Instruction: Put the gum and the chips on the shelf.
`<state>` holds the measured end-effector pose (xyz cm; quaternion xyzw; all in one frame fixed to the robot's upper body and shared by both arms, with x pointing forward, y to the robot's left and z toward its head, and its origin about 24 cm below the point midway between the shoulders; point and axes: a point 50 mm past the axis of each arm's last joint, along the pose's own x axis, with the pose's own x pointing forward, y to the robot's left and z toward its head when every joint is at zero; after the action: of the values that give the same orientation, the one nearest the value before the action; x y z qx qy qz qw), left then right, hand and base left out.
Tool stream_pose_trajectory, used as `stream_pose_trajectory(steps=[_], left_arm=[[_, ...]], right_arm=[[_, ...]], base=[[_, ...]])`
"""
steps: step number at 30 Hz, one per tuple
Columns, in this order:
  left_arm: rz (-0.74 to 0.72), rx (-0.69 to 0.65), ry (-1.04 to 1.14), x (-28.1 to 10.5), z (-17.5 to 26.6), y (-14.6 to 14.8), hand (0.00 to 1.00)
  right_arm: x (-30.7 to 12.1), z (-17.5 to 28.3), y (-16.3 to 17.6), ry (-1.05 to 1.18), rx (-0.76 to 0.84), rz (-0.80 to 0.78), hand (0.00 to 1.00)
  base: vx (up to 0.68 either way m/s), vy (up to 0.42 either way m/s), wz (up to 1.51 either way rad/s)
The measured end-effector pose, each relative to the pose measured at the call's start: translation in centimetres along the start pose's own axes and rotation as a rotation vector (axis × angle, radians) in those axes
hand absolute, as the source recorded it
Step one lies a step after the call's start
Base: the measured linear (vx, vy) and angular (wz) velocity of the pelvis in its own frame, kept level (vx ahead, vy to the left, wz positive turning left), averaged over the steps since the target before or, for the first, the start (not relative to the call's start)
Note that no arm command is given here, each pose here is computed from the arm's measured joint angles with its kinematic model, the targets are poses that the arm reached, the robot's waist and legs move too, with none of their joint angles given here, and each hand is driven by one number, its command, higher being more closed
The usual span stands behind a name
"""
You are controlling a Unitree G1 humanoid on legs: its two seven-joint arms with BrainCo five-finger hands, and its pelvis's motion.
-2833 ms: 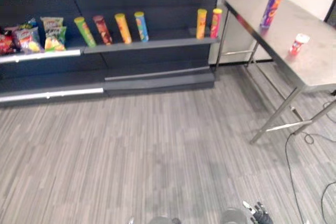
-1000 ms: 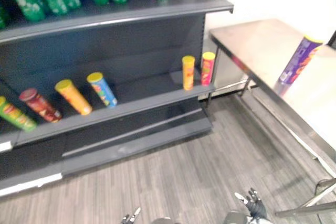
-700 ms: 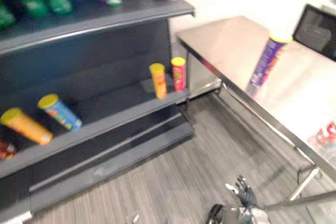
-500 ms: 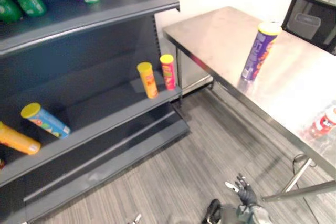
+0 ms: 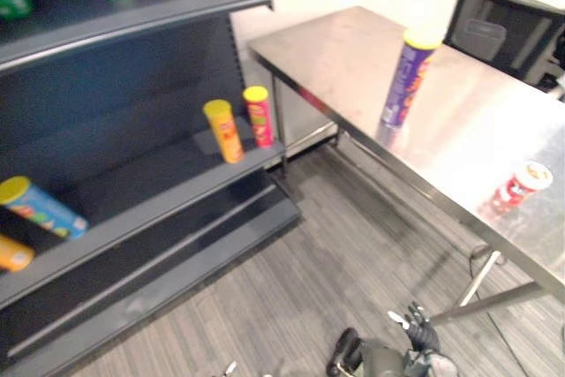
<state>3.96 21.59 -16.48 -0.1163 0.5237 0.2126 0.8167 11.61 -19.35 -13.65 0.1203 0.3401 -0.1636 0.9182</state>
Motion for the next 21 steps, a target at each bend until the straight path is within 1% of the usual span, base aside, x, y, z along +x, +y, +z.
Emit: stream_pose_trajectory(steps=[3,5,8,10,12,16,17,21], left_arm=[[-0.001,-0.001,-0.024,0.2,0.7,0.0,0.0],[-0.018,-0.033,-0.038,0.1,0.5,-0.8,0.0],[-0.026,-0.083,-0.05,0.2,0.6,-1.7,0.0],[-0.025,-0.088,-0.057,0.1,0.7,-1.6,0.0],[-0.022,-0.104,-0.059,0.1,0.7,-1.6,0.0],[-0.013,-0.153,-0.069,0.0,0.6,-1.5,0.0],[-0.008,-0.183,-0.067,-0.1,0.3,-1.4,0.0],[-0.005,-0.223,-0.066,-0.2,0.1,-1.7,0.0]], right_arm=[[-0.3,-1.0,-1.0,0.045,0.038,-0.076,0.0],[-0.3,-0.7,-1.9,0.034,0.04,-0.121,0.0],[-0.3,-0.6,-3.3,0.042,0.056,-0.195,0.0],[-0.8,-1.6,-4.5,0.083,0.074,-0.264,0.0],[-1.0,-1.6,-4.9,0.08,0.091,-0.293,0.0],[-0.9,-1.3,-5.2,0.066,0.104,-0.313,0.0],[-0.8,-1.2,-5.0,0.054,0.112,-0.309,0.0],[-0.7,-1.1,-3.9,0.029,0.131,-0.256,0.0]], base=[[0.22,-0.201,-0.77],[0.23,-0.162,-1.05],[0.29,-0.073,-1.24],[0.25,-0.033,-1.05],[0.22,0.016,-0.95],[0.28,0.123,-1.1],[0.35,0.26,-1.31],[0.27,0.312,-1.21]])
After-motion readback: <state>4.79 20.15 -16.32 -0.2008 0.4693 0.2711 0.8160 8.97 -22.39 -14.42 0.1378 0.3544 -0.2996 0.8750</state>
